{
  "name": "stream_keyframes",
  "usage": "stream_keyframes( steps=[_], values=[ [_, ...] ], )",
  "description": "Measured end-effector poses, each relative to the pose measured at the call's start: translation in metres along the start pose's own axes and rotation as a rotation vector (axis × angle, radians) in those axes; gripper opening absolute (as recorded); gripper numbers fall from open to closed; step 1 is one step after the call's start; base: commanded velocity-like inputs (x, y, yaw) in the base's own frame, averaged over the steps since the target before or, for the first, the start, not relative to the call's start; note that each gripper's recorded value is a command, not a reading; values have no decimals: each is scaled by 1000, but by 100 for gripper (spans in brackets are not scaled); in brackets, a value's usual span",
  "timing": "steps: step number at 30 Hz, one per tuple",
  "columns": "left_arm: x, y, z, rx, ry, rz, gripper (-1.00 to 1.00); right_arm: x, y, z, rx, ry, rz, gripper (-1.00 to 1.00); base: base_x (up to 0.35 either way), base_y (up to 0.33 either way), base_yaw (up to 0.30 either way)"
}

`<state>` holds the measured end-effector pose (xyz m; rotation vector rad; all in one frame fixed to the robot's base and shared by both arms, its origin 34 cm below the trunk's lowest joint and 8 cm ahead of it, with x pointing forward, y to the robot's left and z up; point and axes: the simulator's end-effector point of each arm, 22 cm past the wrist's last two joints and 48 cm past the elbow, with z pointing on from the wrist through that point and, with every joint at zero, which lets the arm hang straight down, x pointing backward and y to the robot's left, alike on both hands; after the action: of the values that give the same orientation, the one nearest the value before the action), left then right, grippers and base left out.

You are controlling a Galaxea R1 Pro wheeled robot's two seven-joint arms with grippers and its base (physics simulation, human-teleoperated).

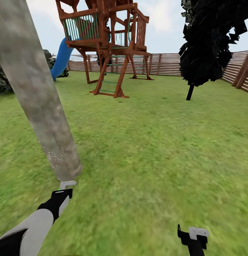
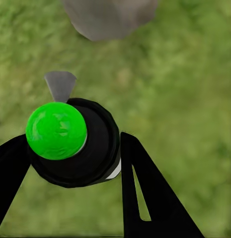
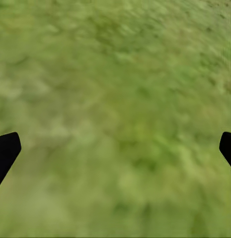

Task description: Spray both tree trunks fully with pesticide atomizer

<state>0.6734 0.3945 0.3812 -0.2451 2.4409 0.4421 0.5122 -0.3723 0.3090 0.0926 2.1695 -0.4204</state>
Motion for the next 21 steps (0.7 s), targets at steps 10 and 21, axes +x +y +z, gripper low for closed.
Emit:
stream_keyframes(
  steps=[10, 21],
  values=[
    [-1, 1, 0, -2, -1, 0, -100, 0, 0, 0, 0, 0, 0, 100, 132, -256, 172],
    [-1, 1, 0, -1, -1, -1, -100, 0, 0, 0, 0, 0, 0, 100, 181, -235, 105]
  ],
)
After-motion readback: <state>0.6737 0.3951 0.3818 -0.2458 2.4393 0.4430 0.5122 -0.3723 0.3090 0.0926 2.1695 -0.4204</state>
